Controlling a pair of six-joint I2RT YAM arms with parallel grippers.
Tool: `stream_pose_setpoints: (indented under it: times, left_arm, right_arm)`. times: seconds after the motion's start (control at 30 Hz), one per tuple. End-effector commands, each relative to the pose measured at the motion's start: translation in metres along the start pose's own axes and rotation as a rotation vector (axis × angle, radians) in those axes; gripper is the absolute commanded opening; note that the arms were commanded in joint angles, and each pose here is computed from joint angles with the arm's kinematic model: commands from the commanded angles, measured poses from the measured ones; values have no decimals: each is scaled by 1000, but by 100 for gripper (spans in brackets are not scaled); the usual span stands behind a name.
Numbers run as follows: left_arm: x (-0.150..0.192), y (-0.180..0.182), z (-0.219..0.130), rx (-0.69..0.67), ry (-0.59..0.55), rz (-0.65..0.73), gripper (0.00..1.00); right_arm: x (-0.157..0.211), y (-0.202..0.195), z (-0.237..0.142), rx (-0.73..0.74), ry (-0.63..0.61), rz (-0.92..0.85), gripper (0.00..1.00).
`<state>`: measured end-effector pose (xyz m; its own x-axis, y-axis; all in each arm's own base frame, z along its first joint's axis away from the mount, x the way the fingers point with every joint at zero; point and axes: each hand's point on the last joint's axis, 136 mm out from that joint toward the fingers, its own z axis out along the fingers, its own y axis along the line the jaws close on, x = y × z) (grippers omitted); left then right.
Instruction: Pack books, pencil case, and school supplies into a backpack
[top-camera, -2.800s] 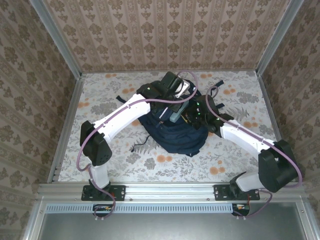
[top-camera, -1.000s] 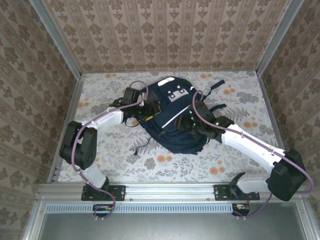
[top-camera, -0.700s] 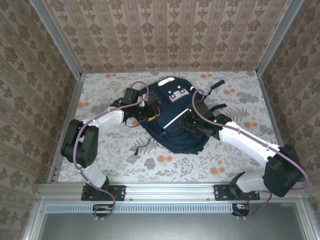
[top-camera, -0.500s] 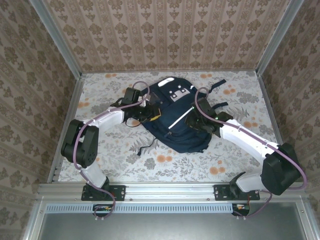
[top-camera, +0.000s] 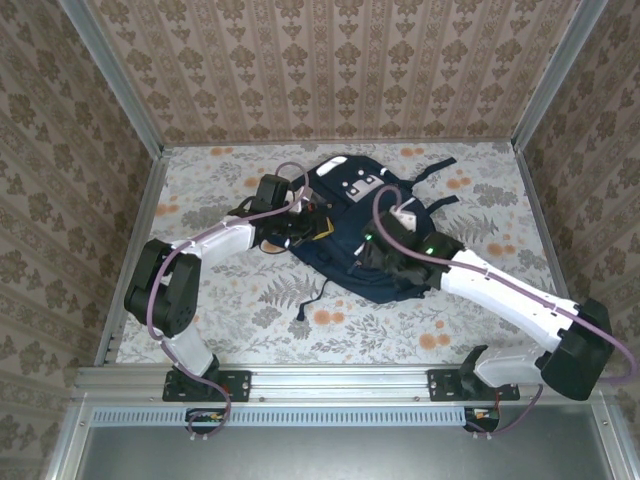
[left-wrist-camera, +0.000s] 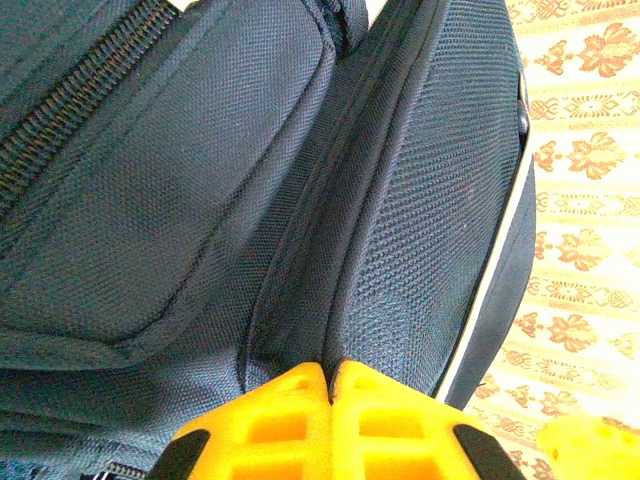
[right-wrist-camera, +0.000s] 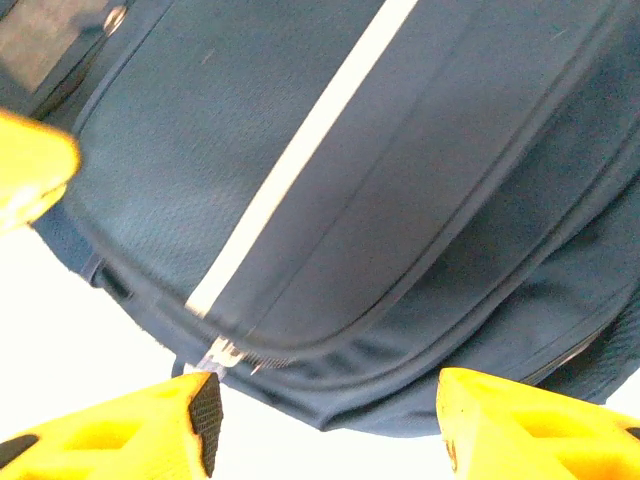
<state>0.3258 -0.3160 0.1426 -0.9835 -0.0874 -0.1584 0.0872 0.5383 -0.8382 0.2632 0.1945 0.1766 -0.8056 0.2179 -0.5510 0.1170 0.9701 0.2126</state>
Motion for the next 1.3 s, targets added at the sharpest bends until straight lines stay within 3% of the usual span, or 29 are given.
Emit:
stream_pose_setpoints:
  times: [0.0,0.13,0.23,0.47,0.7,0.87,1.1,1.27]
  left_arm:
    - [-3,-18,-2,69,-7,34,0]
    - [-2,-16,-1,62,-1,28,0]
    - [0,-15,-1,62,4,26,0]
    - [-1,-16,-2,62,1,24,0]
    - [-1,-17,-2,65,-2,27,0]
    - [-2,-18,-3,67,-4,31,0]
    - [-2,-17,-3,60,-8,32,0]
    - [-3,-15,-3,51,-11,32,0]
  right_arm:
    - [19,13,9,74,4,-7,58]
    - [33,46,30,50,22,14,54]
    - [31,54,40,66,8,41,45]
    - [17,39,50,179,-79,106,39]
    - [17,24,63,250,-53,137,39]
    - [25,23,70,266,-16,130,32]
    - [38,20,71,271,45,133,30]
    - [45,14,66,262,67,144,18]
